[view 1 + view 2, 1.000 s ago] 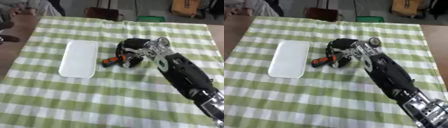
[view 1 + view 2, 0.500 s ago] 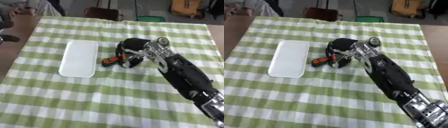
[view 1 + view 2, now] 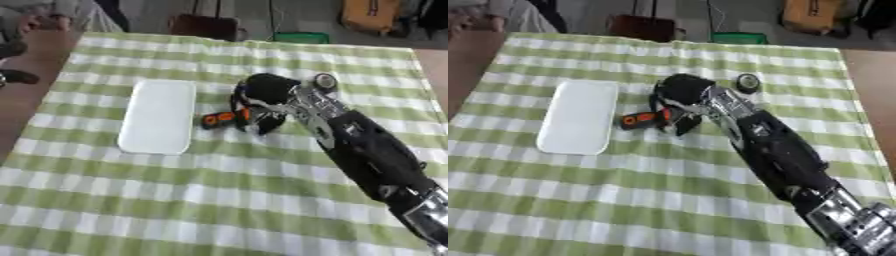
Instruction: Pick up objects on the table and place them in the box.
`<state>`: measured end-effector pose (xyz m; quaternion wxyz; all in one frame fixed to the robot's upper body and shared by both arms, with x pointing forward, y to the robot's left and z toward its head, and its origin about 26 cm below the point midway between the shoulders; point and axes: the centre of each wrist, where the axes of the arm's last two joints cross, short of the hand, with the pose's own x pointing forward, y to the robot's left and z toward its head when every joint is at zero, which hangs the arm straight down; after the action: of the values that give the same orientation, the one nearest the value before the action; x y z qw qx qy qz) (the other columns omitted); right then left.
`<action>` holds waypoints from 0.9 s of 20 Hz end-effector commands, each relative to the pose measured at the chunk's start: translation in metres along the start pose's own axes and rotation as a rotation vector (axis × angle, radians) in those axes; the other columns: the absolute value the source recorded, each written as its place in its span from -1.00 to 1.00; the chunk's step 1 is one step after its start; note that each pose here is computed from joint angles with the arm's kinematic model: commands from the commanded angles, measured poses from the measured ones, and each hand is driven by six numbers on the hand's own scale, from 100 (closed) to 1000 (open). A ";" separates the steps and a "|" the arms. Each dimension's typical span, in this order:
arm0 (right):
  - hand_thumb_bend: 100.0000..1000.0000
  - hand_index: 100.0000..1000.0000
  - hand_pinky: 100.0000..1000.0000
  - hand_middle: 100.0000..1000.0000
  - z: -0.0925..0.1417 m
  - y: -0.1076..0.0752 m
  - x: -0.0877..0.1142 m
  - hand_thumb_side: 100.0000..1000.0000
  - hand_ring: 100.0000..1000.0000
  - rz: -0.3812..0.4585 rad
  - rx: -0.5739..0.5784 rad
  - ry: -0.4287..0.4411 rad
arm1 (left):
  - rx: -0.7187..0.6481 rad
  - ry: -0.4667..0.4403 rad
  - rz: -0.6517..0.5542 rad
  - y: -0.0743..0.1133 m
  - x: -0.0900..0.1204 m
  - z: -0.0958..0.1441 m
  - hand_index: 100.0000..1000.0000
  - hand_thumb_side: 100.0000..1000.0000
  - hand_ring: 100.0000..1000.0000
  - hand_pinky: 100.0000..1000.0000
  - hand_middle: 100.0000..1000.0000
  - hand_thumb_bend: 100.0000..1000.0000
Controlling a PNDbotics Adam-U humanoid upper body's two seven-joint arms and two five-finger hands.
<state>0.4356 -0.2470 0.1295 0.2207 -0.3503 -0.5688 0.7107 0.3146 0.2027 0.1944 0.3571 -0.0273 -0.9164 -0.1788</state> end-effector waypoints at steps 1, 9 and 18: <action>-0.85 -0.10 0.38 -0.33 0.006 -0.020 -0.009 -0.69 0.07 0.063 -0.076 0.007 | 0.003 -0.029 -0.007 0.003 0.007 -0.004 0.64 0.52 0.53 0.17 0.67 0.09; -0.76 -0.19 0.33 -0.43 0.010 -0.039 -0.006 -0.78 -0.02 0.078 -0.179 0.007 | 0.004 -0.029 -0.007 0.003 0.007 -0.004 0.64 0.52 0.53 0.16 0.67 0.07; -0.77 -0.21 0.32 -0.46 0.014 -0.064 -0.002 -0.76 -0.03 0.088 -0.272 -0.001 | 0.002 -0.033 -0.005 0.003 0.008 -0.005 0.64 0.52 0.54 0.16 0.67 0.08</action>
<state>0.4226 -0.2404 0.1705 0.1608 -0.3861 -0.6357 0.6488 0.3146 0.2026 0.1946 0.3576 -0.0276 -0.9164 -0.1776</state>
